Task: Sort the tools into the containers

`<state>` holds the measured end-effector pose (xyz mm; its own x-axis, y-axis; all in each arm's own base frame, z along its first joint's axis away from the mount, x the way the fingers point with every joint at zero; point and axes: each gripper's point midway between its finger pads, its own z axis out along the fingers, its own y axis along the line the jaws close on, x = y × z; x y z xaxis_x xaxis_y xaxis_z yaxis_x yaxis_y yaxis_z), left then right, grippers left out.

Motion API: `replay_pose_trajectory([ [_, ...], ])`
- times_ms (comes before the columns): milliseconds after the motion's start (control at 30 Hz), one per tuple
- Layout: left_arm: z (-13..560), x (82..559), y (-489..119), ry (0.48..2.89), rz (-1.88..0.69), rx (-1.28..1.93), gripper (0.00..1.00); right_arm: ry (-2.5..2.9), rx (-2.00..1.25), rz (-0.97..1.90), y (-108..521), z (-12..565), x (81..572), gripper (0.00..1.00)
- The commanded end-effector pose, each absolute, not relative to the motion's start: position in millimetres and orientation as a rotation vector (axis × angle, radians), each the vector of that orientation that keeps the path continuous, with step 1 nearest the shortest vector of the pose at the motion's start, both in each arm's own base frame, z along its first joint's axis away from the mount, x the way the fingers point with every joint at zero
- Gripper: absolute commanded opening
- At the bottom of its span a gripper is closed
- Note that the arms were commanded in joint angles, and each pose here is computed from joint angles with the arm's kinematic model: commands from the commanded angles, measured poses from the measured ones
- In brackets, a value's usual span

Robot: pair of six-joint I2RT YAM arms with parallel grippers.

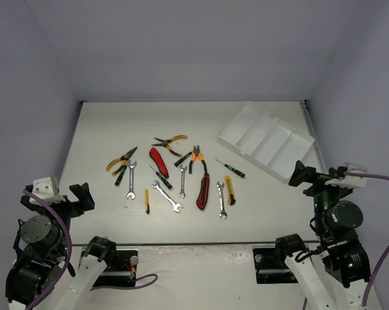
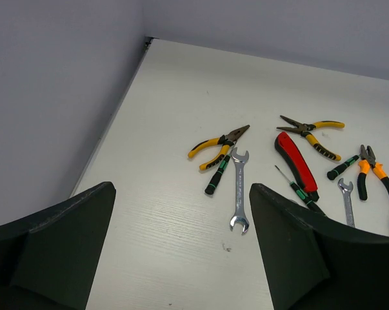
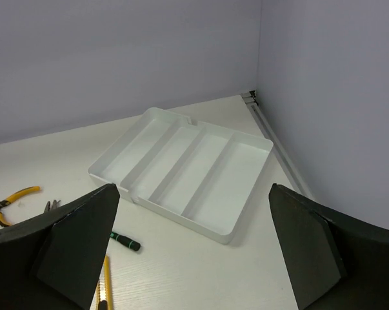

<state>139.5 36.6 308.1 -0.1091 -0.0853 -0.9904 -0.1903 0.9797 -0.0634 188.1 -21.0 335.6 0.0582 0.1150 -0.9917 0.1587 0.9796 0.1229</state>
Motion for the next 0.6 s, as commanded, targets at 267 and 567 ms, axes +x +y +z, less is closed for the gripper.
replay_pose_trajectory([
  [267, 316.9, 155.4, 29.1, 1.665, 0.060, -0.218, 0.83, 1.595, 0.280, 0.063, -2.1, 321.2, 221.7, 1.00],
  [567, 307.8, 183.6, 13.8, 1.710, 0.007, -0.253, 0.83, 1.966, 0.346, 0.274, 59.3, 244.1, 289.0, 1.00],
])
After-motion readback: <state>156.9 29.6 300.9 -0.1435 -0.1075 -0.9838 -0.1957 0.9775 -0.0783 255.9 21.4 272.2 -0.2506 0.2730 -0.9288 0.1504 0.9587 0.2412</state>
